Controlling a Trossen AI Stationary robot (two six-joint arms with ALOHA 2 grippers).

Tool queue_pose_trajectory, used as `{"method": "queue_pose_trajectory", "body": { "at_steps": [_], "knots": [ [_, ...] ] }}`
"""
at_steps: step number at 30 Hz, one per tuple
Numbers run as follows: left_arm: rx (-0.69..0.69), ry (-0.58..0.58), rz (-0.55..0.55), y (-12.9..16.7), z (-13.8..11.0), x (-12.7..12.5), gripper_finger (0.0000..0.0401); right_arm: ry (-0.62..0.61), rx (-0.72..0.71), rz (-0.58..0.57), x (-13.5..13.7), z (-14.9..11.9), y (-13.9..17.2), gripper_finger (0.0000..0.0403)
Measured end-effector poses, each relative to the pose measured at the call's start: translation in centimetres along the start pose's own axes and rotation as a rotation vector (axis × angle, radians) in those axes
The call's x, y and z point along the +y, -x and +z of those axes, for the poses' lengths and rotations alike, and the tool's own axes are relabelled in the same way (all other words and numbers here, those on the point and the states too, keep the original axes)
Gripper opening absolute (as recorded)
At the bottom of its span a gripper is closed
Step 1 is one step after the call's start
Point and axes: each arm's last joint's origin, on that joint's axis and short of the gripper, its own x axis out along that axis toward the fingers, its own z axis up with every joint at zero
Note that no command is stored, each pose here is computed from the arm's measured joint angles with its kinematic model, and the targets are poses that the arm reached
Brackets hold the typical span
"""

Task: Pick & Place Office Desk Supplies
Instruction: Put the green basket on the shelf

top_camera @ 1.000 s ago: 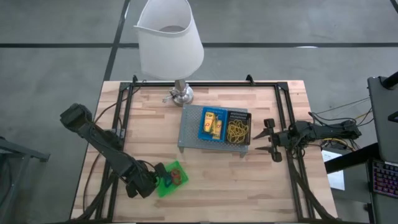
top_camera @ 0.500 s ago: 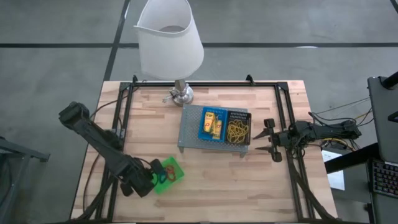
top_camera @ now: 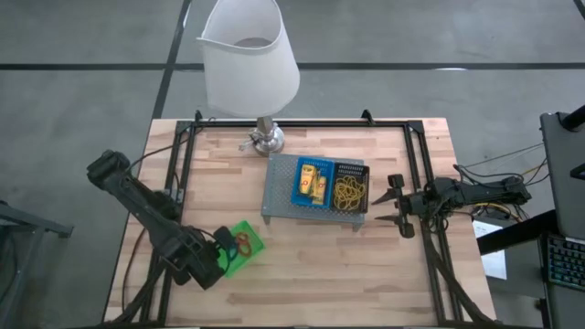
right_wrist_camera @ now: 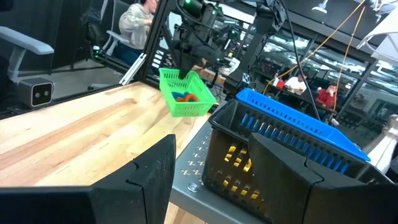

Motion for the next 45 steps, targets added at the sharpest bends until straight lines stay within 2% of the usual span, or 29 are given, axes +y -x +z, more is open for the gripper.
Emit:
{"method": "queue_pose_trajectory", "body": {
  "at_steps": [9,15,22,28,32,37,41,45],
  "knots": [
    [-0.069,-0.023,-0.006,4.0,0.2,-0.3,0.0012,0.000,0.000,0.000,0.0,0.0,0.0,0.0201],
    [-0.140,-0.066,-0.075,6.4,0.9,-0.7,0.0012,0.000,0.000,0.000,0.0,0.0,0.0,0.0201],
    [-0.180,-0.066,-0.213,7.3,1.2,-1.5,0.0012,0.000,0.000,0.000,0.0,0.0,0.0,0.0201],
    [-0.220,-0.120,-0.493,7.6,1.1,-2.4,0.0012,0.000,0.000,0.000,0.0,0.0,0.0,0.0201],
    [-0.190,-0.039,-0.581,7.7,0.9,-2.7,0.0012,0.000,0.000,0.000,0.0,0.0,0.0,0.0201],
    [-0.138,0.152,-0.605,7.7,0.9,-3.1,0.0012,0.000,0.000,0.000,0.0,0.0,0.0,0.0201],
    [-0.115,0.192,-0.679,7.8,0.8,-4.2,0.0012,0.000,0.000,0.000,0.0,0.0,0.0,0.0201],
    [-0.100,0.240,-0.696,7.7,0.8,-5.4,0.0012,0.000,0.000,0.000,0.0,0.0,0.0,0.0201]
  ]
}}
